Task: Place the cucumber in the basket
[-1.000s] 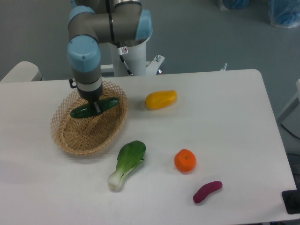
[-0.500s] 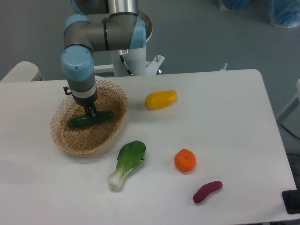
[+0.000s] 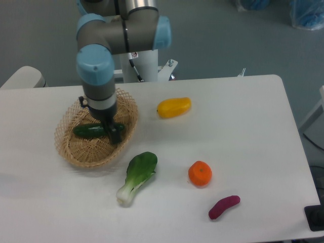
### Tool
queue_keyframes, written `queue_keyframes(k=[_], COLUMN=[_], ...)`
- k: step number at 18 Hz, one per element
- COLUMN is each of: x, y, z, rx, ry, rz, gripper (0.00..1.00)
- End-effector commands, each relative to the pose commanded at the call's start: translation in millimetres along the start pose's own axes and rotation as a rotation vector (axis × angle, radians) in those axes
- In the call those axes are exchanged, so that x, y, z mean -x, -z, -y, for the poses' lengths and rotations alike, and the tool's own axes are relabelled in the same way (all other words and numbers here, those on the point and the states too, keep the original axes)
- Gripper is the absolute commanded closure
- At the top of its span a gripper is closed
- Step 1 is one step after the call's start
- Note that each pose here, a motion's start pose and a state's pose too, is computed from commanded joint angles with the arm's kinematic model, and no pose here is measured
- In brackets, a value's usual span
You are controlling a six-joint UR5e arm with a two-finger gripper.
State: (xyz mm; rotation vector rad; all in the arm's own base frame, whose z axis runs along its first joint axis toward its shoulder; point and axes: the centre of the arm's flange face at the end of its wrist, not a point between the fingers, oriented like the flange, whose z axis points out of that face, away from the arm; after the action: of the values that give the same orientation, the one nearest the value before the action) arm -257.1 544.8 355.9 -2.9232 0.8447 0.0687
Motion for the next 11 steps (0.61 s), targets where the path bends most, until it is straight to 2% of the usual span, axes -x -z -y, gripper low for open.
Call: queue_keyframes(k=[3,5,7,11], x=[35,56,71,105], y=[8,8,7,2], z=[-1,-14,-19,-57], rx=[0.007,0.014,0.015,0.025], ry=[0.019,0.045,0.027,-0.005], rz=[0.015,0.017,0.018,0.023], gripper=[0.00,0.00,0.00,0.00])
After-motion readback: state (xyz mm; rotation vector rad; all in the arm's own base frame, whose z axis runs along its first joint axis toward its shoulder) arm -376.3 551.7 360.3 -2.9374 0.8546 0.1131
